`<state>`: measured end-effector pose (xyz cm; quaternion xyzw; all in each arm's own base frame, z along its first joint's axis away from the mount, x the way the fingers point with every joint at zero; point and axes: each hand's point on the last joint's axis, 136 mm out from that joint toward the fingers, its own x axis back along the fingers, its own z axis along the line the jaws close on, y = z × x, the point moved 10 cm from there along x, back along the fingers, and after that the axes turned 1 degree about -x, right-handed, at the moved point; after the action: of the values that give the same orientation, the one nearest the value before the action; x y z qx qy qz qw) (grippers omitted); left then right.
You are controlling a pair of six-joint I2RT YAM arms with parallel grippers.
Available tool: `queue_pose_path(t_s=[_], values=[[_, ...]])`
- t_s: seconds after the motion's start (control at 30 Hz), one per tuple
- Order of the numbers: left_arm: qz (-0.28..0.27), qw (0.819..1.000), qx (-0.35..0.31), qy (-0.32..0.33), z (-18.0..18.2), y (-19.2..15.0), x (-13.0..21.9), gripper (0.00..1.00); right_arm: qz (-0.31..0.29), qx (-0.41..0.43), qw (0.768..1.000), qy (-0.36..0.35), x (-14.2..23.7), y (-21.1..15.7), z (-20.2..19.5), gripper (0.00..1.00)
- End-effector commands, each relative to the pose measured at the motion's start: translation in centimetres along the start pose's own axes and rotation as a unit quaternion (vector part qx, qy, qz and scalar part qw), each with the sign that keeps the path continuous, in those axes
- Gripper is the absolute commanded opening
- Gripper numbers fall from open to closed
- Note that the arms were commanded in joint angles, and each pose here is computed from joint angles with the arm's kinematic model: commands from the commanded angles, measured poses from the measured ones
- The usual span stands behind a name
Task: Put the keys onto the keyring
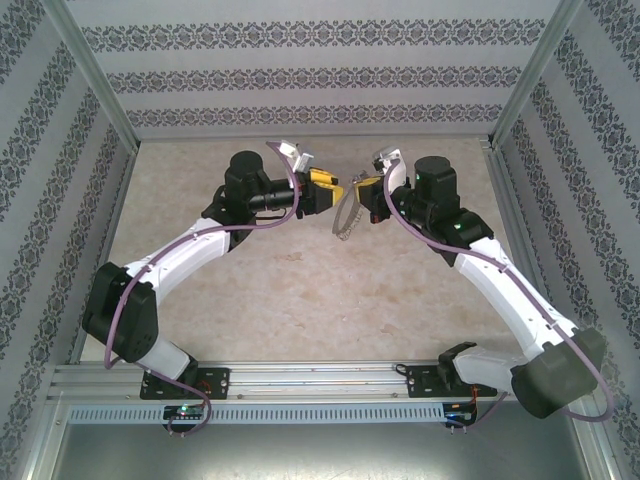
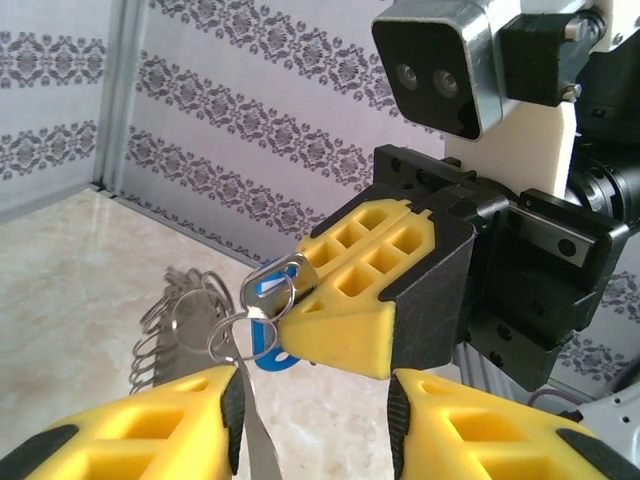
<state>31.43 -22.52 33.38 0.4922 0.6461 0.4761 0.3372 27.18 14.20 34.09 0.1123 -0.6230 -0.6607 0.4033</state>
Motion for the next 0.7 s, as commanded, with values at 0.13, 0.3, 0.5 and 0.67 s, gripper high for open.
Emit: queue_pose_path(t_s=[0.13, 0.3, 0.5, 0.67], values=[[-0.050, 0.995, -0.036, 0.075, -0.2, 1.2, 2.3, 0.49, -0.009, 0.013, 1.000, -0.022, -0.5, 0.5, -1.1, 0.00], [-0.062, 0.989, -0.035, 0.126, 0.4, 0.9, 3.8, 0.51, 0.001, 0.010, 0.999, -0.031, -1.2, 0.0, -1.7, 0.00], [-0.073, 0.982, -0.028, 0.173, 1.1, 0.4, 5.4, 0.58, 0.012, 0.005, 0.999, -0.036, -2.3, -0.4, -2.5, 0.00], [-0.079, 0.978, -0.016, 0.195, 1.9, -0.1, 6.2, 0.73, 0.018, 0.001, 0.999, -0.039, -3.3, -0.4, -3.1, 0.00]])
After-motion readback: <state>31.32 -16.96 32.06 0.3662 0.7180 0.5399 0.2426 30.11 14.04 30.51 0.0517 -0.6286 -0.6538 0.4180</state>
